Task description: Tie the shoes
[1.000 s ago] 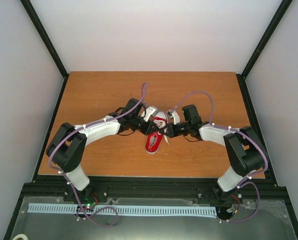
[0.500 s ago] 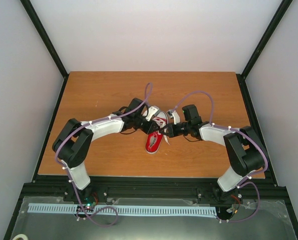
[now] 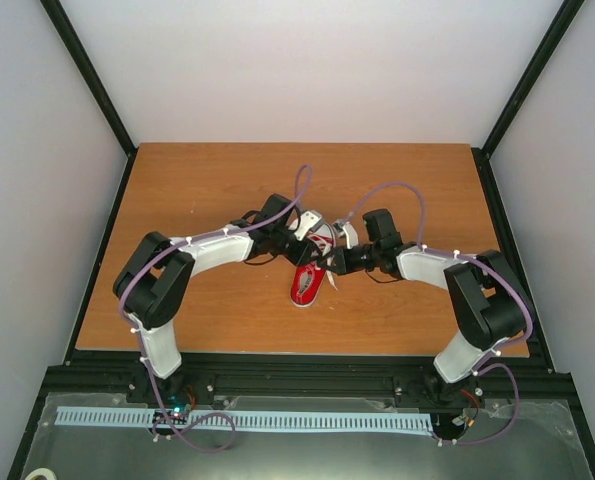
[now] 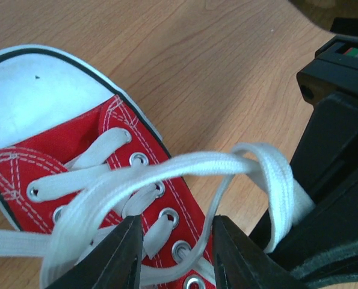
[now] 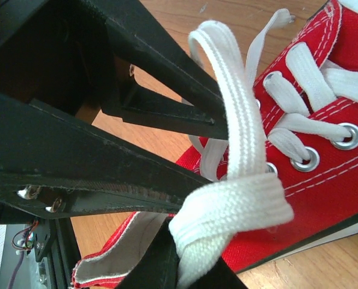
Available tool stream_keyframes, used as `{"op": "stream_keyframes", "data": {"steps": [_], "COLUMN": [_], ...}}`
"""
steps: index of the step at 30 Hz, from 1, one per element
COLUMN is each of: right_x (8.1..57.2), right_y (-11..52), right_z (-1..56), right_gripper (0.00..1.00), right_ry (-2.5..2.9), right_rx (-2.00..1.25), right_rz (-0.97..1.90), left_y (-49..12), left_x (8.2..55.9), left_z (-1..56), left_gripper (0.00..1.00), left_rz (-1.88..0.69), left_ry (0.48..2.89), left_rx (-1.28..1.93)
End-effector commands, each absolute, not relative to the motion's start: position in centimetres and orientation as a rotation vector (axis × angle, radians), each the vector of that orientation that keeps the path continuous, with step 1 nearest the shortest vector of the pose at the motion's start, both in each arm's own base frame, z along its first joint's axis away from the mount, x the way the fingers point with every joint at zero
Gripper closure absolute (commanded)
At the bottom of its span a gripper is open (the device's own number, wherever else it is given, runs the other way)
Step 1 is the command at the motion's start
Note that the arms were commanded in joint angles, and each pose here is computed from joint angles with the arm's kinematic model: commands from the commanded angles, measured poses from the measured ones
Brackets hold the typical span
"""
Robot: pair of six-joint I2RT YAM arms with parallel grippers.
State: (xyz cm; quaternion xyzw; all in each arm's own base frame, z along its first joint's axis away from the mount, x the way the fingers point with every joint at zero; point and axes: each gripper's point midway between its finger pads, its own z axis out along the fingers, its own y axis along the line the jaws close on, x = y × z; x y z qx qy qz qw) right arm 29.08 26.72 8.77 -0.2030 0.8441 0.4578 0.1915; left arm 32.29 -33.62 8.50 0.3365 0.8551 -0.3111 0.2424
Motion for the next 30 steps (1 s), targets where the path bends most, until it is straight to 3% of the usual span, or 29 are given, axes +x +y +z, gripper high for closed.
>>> {"op": "stream_keyframes", "data": {"steps": [1,6,14,17,22,27,30], "right_x": [30.1,30.2,30.4,30.3,30.0,29.5,28.7], "right_y": [26.9,26.8,26.6,26.4,25.6,23.7,22.7], "right_z": [9.6,9.6,9.6,9.4,9.2,9.5,8.6], "right_gripper": [0.97,0.97,0.97,0.96,0.6,0.41,0.36], "right_ry": [2.331,2.335,2.333,2.345,2.362,2.357,2.387], "right_rx": [-0.586,-0.579,-0.573,-0.566,-0.558,-0.527,-0.555], "right_rz": [1.289,1.285,1.278,1.263,1.234,1.207,1.138], "left_y": [-35.2,-35.3,-35.3,-34.8,-34.3,-33.8,-33.7], "left_x": [32.7,32.4,32.4,32.8,32.4,31.2,30.4], "left_z": [9.6,8.8,9.2,10.9,12.6,12.9,13.0], "left_gripper": [0.64,0.67,0.99,0.99,0.99,0.99,0.99], "left_rz": [-0.882,-0.906,-0.931,-0.92,-0.947,-0.973,-0.991], "left_ry": [2.262,2.285,2.309,2.287,2.291,2.334,2.368], "left_rx": [1.0,1.01,0.934,0.841,0.754,0.749,0.777]}}
